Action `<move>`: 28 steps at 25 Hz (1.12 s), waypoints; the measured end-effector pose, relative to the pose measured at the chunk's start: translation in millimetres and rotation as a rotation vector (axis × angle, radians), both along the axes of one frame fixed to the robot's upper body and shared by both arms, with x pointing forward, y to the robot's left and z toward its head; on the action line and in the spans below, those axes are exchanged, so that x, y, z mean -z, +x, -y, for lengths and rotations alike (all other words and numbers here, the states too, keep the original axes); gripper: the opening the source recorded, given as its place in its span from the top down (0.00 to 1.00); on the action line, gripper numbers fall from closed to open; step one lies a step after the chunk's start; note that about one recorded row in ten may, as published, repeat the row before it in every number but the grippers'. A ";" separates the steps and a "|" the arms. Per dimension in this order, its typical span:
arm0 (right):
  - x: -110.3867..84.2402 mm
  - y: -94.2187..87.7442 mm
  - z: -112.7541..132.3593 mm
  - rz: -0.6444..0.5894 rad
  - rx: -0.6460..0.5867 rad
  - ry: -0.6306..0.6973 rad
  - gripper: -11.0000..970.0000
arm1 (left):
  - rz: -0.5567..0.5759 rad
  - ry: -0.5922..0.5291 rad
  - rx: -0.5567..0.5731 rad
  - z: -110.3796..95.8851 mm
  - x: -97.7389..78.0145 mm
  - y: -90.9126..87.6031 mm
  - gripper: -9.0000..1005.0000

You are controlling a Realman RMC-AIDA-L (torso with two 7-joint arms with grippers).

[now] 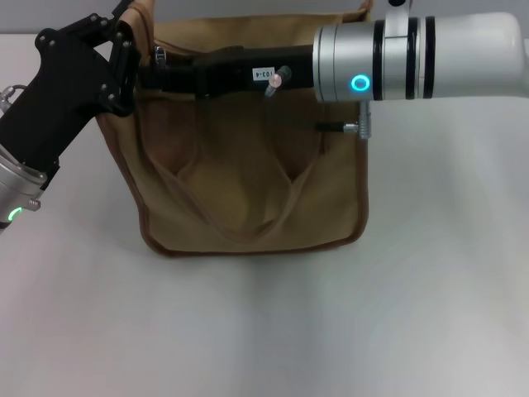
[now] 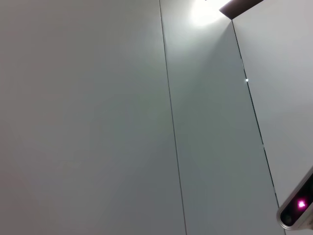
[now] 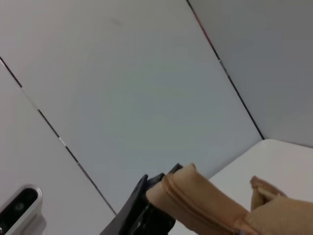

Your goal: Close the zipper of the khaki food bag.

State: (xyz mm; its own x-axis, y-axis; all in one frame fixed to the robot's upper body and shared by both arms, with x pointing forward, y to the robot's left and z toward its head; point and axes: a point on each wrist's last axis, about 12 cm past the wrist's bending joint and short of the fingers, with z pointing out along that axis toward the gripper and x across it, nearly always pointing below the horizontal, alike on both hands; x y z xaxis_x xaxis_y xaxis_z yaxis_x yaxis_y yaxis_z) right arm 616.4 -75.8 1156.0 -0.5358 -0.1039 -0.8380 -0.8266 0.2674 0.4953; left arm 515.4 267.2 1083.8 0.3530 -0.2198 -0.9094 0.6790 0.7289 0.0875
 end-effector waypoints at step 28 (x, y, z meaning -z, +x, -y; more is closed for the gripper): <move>10.7 -6.1 20.3 0.103 0.025 0.000 0.99 | -0.024 0.011 -0.047 -7.1 3.0 1.7 0.97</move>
